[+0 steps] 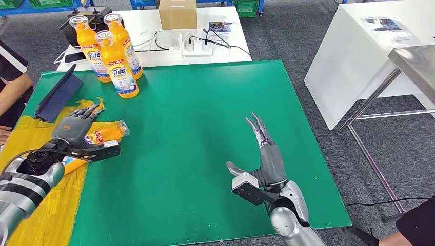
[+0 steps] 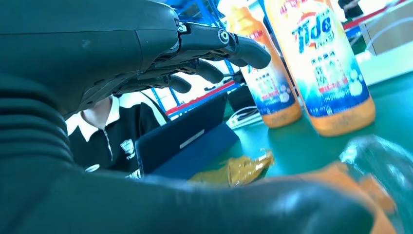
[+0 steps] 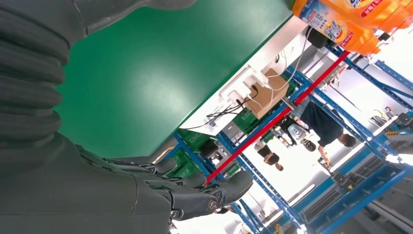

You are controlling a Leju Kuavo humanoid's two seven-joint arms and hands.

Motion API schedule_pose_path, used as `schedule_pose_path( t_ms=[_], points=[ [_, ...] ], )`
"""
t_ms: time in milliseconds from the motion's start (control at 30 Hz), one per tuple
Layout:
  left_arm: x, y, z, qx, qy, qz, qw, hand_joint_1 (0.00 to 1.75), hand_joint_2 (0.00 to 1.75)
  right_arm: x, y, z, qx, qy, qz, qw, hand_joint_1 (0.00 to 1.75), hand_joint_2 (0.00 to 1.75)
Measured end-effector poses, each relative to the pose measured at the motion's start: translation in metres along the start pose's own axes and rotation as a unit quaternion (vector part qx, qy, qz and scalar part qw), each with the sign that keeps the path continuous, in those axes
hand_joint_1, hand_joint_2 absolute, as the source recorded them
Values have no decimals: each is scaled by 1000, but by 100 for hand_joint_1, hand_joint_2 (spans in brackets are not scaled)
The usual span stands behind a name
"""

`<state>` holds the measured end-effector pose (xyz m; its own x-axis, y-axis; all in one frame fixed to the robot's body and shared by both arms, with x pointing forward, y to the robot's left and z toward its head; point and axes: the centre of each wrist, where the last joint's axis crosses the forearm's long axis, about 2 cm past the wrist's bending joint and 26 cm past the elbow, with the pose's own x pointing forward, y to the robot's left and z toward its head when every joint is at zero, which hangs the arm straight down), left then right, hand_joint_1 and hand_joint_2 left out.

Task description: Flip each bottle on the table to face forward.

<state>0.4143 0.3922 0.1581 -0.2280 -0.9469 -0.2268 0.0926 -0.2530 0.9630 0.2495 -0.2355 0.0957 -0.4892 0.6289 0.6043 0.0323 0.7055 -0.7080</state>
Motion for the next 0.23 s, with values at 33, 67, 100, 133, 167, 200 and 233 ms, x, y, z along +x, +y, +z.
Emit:
schedule_pose_path(
  t_ms=[33,67,100,133,167,200,233],
  points=[
    [0,1,0,3,1,1,1000,0,0,0,0,0,0,0,0,1000,0,175],
    [0,3,0,6,1,3,1000,0,0,0,0,0,0,0,0,1000,0,175],
    [0,4,-1,8,1,3,1000,0,0,0,0,0,-1,0,0,1000,0,175],
    [0,4,-1,9,2,4,1000,0,0,0,0,0,-1,0,0,1000,0,175],
    [0,5,-1,11,1,5,1000,0,0,0,0,0,-1,0,0,1000,0,175],
    [0,5,-1,12,1,5,1000,0,0,0,0,0,-1,0,0,1000,0,175],
    [0,6,-1,12,1,5,1000,0,0,0,0,0,-1,0,0,1000,0,175]
  ],
)
